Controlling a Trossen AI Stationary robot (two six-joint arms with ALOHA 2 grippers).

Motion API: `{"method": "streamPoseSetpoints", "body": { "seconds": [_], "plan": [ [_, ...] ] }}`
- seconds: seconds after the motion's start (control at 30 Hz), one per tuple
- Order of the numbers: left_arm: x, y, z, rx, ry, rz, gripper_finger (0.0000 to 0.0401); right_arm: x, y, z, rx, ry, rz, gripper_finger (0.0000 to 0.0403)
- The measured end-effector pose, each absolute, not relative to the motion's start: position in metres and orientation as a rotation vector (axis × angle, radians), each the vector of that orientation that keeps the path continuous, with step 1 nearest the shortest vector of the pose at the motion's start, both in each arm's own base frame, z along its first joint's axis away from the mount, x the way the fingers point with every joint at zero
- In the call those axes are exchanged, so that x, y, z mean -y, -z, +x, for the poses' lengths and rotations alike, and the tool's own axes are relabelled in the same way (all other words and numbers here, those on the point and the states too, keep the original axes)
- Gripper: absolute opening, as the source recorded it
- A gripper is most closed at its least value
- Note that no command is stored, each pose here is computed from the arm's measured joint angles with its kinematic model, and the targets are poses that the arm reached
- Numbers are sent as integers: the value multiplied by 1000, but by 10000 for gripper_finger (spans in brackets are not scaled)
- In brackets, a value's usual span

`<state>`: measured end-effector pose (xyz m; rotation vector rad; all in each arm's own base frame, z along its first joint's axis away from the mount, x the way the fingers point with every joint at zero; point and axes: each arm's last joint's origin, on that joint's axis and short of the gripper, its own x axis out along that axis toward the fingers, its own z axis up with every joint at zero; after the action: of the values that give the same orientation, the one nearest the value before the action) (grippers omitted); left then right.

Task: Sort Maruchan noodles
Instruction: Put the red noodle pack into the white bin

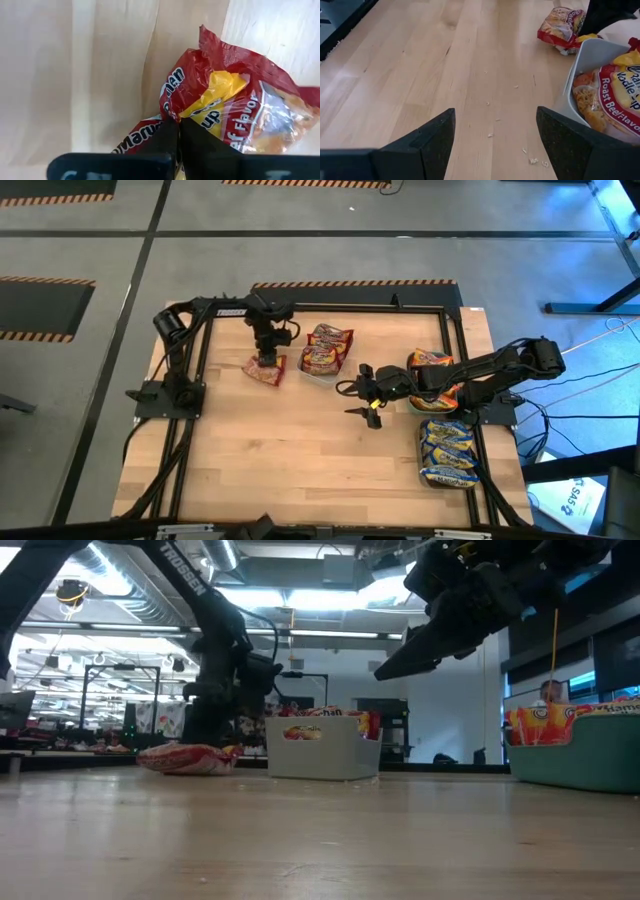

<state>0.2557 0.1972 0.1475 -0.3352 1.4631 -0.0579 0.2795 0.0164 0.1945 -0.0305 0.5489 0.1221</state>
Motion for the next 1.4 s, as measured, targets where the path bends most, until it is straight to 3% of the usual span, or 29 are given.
{"method": "streamPoseSetpoints", "body": {
  "seconds": [0.73,1.1,1.4],
  "plan": [
    [-133,-244,256,-1348,-240,-71,1,-16,-194,279,-549,-121,-29,266],
    [-112,-292,241,-1110,-395,-61,0,-16,-195,280,-545,-120,-29,266],
    [-104,-308,260,-858,-384,-23,0,-16,-195,280,-545,-111,-31,266]
  ]
}}
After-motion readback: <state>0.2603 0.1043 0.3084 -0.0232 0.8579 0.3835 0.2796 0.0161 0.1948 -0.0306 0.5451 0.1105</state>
